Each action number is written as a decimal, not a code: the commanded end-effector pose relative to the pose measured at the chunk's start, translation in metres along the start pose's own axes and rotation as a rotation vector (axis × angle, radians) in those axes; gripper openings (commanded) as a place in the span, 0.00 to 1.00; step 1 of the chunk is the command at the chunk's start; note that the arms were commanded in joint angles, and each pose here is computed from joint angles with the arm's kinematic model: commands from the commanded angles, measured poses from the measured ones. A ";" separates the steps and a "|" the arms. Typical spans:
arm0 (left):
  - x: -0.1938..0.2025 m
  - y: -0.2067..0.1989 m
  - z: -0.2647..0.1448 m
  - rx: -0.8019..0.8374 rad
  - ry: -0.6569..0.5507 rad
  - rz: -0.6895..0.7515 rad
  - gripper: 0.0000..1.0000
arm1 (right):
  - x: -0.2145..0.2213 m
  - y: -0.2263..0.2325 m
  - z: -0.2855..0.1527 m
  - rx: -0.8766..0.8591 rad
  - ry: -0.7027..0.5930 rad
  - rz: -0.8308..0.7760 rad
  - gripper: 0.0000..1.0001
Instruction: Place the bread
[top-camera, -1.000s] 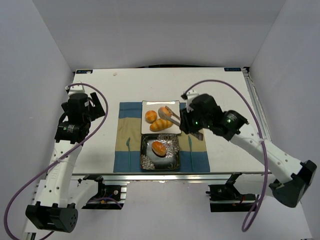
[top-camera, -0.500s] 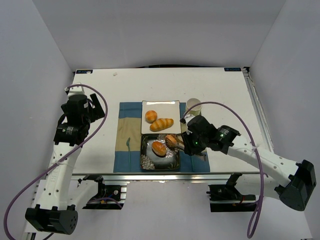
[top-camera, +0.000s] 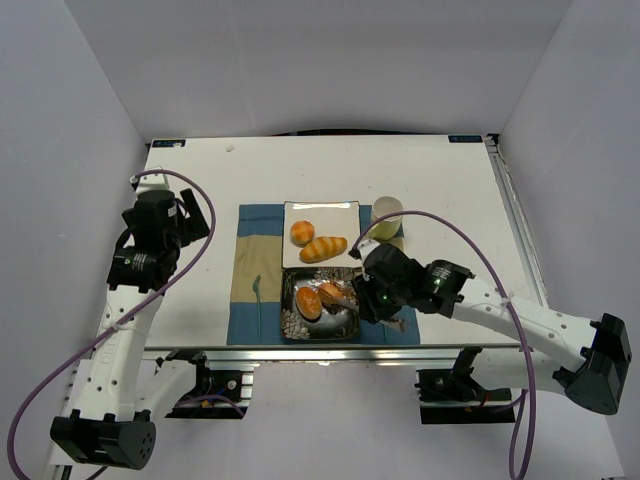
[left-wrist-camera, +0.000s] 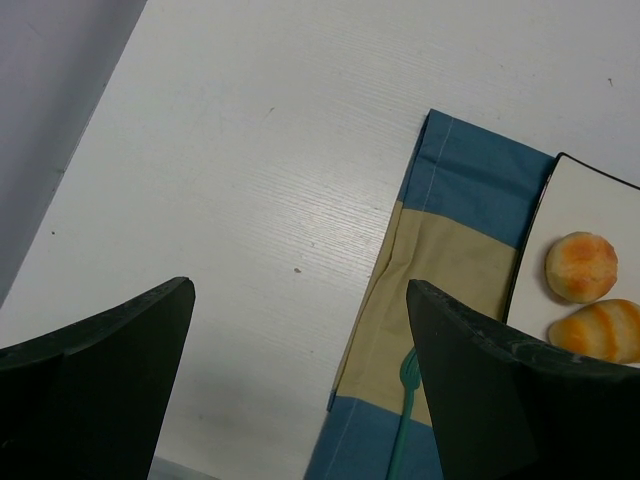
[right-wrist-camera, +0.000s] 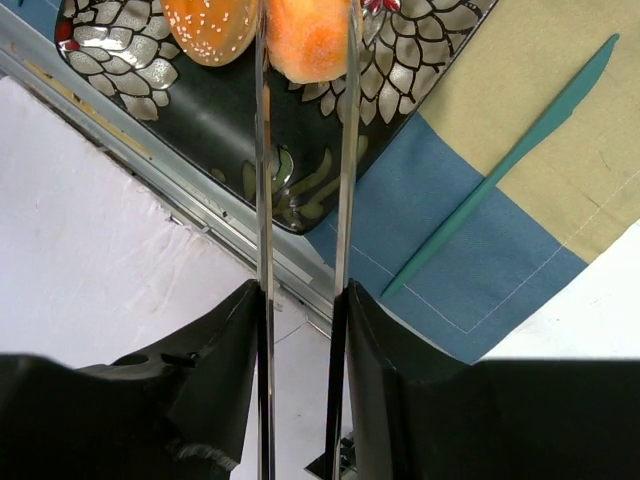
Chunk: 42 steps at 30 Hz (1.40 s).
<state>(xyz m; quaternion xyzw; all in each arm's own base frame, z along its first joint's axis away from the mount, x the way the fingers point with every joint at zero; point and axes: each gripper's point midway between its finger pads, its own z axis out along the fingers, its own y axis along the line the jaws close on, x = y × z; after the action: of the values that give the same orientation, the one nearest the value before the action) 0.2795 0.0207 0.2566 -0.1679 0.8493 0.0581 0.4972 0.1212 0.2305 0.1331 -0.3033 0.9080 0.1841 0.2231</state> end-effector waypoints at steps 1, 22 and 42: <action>-0.012 0.004 -0.011 -0.002 -0.034 -0.016 0.98 | -0.004 0.001 0.002 0.014 -0.030 0.021 0.43; -0.008 0.002 -0.011 0.008 -0.029 -0.021 0.98 | -0.050 -0.002 -0.068 0.076 -0.173 0.058 0.59; -0.011 -0.021 0.001 0.116 -0.048 -0.012 0.98 | -0.269 -0.296 -0.147 0.555 -0.639 0.248 0.56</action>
<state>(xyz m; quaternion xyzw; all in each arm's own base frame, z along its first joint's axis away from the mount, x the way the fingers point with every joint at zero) 0.2852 0.0085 0.2642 -0.1593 0.8433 0.0216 0.5128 0.4181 0.0746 0.3237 -0.0217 0.8635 0.0505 0.5013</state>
